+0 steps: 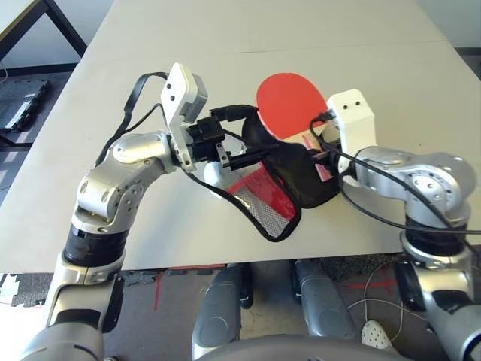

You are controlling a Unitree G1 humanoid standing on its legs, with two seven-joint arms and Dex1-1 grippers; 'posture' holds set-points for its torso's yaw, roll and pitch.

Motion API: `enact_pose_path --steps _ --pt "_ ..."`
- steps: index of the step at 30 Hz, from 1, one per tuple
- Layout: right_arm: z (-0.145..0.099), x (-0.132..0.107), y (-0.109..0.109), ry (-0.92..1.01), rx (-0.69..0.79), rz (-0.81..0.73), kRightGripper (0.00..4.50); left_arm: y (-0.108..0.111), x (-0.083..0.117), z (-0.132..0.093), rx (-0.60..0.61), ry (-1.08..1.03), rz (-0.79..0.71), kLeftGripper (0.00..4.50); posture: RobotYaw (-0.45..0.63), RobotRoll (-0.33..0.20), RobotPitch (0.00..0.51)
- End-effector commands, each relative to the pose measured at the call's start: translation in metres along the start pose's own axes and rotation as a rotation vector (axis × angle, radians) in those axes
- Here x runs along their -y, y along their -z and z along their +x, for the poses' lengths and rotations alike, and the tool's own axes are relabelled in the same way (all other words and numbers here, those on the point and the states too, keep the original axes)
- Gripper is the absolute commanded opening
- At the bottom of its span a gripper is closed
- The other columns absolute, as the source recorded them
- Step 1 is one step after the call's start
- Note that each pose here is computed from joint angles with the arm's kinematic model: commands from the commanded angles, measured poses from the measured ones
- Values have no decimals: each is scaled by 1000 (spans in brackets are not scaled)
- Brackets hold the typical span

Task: Store the ping-pong paddle in its case and zip it.

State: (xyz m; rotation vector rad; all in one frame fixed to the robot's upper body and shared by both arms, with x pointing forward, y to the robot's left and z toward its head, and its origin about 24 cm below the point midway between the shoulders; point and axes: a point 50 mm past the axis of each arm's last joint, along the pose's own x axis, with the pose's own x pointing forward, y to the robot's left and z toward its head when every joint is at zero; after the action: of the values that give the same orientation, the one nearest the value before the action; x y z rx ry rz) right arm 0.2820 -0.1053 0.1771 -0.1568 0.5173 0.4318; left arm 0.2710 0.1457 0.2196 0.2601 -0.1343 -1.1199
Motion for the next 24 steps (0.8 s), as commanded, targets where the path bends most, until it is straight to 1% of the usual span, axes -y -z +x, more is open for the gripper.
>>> enact_pose_path --steps 1,11,24 --pt "5 -3 9 -3 -63 2 1090 -1 3 -3 -12 0 14 4500 -50 0 242" --pt "10 1 22 21 -127 27 1090 0 3 -1 -15 0 13 4500 -54 0 246" --pt "5 4 22 -41 -145 8 1090 4 7 2 -15 0 4 4500 -44 0 259"
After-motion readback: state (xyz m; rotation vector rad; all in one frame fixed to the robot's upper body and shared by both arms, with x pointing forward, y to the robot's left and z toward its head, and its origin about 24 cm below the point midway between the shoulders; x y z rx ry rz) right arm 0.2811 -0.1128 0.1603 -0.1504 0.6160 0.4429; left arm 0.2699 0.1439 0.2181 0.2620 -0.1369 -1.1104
